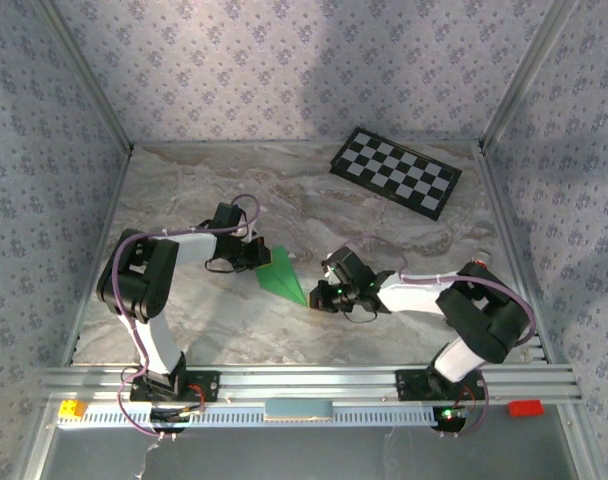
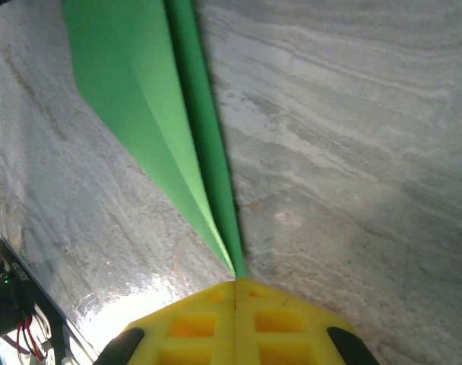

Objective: Fold a paper plane with a square sheet of paper (pick it up from the middle)
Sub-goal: Fourth fold the wing at the center of the table.

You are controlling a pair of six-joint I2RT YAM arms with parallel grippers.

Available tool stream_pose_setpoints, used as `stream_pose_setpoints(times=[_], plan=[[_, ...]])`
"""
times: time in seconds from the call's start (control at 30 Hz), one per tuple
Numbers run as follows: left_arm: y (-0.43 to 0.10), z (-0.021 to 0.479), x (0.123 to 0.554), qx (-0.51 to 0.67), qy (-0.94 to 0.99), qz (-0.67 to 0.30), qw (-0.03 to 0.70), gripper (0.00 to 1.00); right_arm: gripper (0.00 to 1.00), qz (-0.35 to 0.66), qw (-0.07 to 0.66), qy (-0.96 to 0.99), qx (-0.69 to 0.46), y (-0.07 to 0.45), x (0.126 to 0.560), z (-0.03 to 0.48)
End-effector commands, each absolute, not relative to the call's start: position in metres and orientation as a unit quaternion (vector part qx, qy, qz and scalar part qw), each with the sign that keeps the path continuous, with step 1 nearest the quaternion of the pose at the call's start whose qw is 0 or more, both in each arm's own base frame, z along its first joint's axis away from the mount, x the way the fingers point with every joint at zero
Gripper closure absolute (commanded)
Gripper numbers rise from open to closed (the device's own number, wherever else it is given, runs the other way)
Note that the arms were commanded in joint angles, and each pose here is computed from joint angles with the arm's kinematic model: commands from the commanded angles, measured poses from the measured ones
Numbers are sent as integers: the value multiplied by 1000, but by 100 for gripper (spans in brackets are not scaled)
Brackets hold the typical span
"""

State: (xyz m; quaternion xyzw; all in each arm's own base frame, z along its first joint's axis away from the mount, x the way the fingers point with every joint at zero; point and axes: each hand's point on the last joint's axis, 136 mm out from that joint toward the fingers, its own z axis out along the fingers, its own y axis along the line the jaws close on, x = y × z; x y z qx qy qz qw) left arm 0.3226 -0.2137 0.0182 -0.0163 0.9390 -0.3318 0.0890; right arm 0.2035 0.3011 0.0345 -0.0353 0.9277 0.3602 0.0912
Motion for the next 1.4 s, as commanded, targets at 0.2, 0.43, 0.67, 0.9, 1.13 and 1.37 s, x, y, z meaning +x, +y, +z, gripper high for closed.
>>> stream_pose_setpoints(times=[0.2,0.43,0.67,0.9,1.13,1.37], plan=[[-199,-1,314,-20,954,-293,69,98,98,378,124,916,-55,344,248,67],[-198,-2,313,-21,954,-292,67,98,100,374,88,922,-38,357,252,38],[-196,-5,313,-25,956,-285,68,98,100,360,65,931,-14,331,225,11],[-197,-4,313,-30,955,-289,65,98,99,351,82,933,3,308,206,21],[-196,-2,310,-39,955,-288,64,98,96,338,116,932,58,306,217,34],[-196,-1,310,-42,954,-289,63,98,83,364,110,921,83,316,218,38]])
